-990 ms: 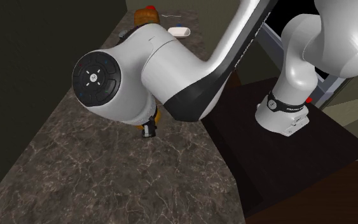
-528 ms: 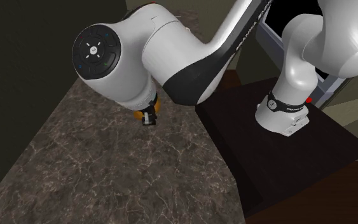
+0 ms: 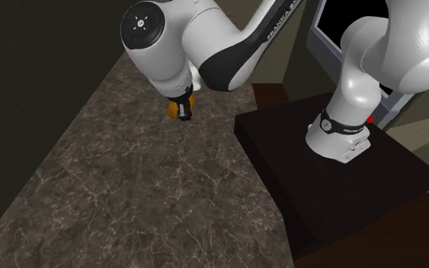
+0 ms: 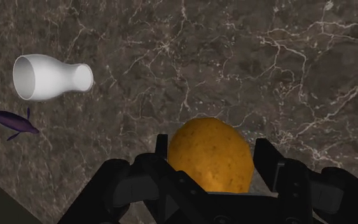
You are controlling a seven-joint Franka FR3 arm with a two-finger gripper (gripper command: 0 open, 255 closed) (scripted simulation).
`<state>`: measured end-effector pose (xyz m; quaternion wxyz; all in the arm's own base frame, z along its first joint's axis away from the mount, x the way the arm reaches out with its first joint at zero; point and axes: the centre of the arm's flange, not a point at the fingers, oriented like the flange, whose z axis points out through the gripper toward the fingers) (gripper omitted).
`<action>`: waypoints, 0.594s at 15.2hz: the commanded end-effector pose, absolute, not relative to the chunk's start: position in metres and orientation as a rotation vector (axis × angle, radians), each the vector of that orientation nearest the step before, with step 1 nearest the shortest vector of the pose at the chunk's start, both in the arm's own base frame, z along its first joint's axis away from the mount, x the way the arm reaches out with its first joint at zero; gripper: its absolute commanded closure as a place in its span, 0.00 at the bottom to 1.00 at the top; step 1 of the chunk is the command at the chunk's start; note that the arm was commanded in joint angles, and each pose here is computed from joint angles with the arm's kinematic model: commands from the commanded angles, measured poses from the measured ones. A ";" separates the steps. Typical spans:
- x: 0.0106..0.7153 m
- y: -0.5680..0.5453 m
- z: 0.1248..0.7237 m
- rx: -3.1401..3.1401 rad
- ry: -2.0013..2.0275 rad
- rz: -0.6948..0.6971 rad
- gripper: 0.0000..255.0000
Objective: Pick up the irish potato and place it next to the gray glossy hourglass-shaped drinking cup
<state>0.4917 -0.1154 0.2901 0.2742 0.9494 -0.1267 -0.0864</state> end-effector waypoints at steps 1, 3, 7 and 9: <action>0.482 -0.141 0.290 2.554 -0.339 -0.232 1.00; 0.473 -0.166 0.290 2.554 -0.339 -0.232 1.00; 0.454 -0.215 0.290 2.554 -0.339 -0.232 1.00; 0.445 -0.240 0.290 2.554 -0.339 -0.232 1.00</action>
